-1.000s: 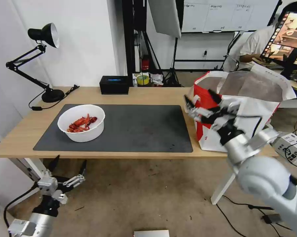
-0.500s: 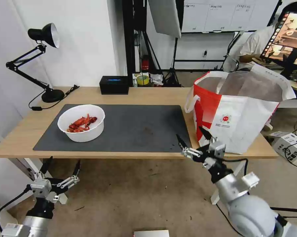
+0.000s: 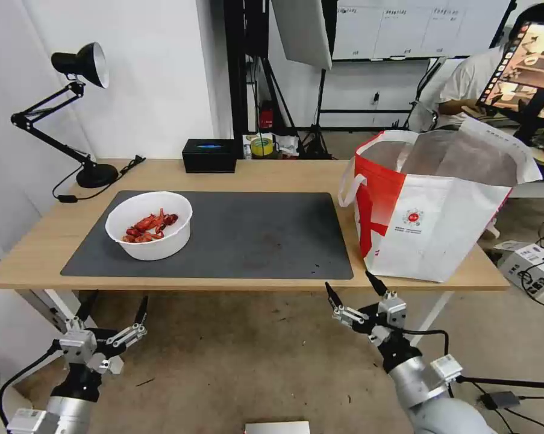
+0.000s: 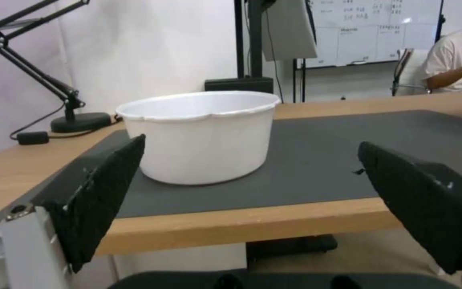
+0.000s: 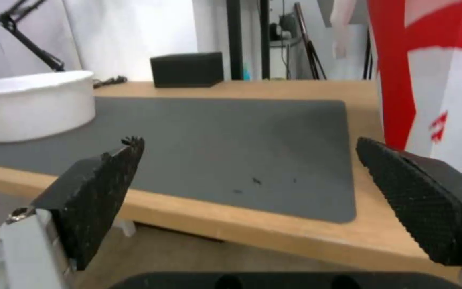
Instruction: Pick up the trash from the table and place it into the takeout bag.
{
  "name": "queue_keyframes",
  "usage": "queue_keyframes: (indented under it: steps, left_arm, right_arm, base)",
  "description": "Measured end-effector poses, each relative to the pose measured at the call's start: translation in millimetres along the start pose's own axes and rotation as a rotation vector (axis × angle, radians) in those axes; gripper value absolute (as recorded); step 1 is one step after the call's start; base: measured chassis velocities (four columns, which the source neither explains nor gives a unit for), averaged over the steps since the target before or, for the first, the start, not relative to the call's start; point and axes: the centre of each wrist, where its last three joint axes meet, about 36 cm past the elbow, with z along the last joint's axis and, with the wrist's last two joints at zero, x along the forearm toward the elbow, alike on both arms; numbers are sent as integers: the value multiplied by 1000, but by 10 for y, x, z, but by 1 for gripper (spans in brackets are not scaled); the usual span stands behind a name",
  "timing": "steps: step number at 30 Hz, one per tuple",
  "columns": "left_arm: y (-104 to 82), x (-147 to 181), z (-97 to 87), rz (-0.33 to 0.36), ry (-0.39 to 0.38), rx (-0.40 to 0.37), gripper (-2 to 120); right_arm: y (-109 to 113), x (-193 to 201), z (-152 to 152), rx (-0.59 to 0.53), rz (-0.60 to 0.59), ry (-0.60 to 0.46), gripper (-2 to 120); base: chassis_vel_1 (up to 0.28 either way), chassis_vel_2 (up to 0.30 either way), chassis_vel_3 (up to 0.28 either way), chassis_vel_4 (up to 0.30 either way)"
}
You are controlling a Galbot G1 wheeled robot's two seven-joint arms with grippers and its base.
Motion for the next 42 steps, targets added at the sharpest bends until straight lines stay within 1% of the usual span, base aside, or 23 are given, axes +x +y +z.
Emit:
queue_keyframes:
  steps: [11, 20, 25, 27, 28, 31, 32, 35, 36, 39, 40, 42]
  left_arm:
    - [11, -39, 75, 11, 10, 5, 100]
    - [39, -83, 104, 11, 6, 8, 100]
    - [110, -146, 69, 16, -4, 8, 100]
    - [162, -214, -3, 18, -12, 8, 100]
    - [162, -214, -3, 18, -12, 8, 100]
    - [216, -343, -189, 10, -33, 9, 100]
    - [216, -343, -189, 10, -33, 9, 100]
    - [306, -487, -405, -3, -51, 10, 100]
    - [306, -487, -405, -3, -51, 10, 100]
    - [456, -626, -595, -5, -71, -2, 100]
    - [456, -626, -595, -5, -71, -2, 100]
    - [550, -724, -705, -3, -80, -10, 100]
  right_arm:
    - [-8, 42, 200, -3, 32, 48, 100]
    - [-1, 41, 209, 0, 35, 50, 100]
    - [-2, 40, 208, 0, 35, 50, 100]
    - [-2, 39, 207, 0, 35, 49, 100]
    - [-2, 39, 207, 0, 35, 49, 100]
    - [-2, 38, 206, 0, 35, 49, 100]
    - [-2, 38, 206, 0, 35, 49, 100]
    - [-3, 37, 205, 1, 35, 49, 100]
    - [-3, 37, 205, 1, 35, 49, 100]
    - [-3, 37, 204, 1, 35, 49, 100]
    - [-3, 37, 204, 1, 35, 49, 100]
    - [-4, 36, 202, 1, 35, 49, 100]
  base:
    - [0, 0, 0, 0]
    - [0, 0, 0, 0]
    - [0, 0, 0, 0]
    - [0, 0, 0, 0]
    - [0, 0, 0, 0]
    - [0, 0, 0, 0]
    - [0, 0, 0, 0]
    - [0, 0, 0, 0]
    - [0, 0, 0, 0]
    - [0, 0, 0, 0]
    - [0, 0, 0, 0]
    - [0, 0, 0, 0]
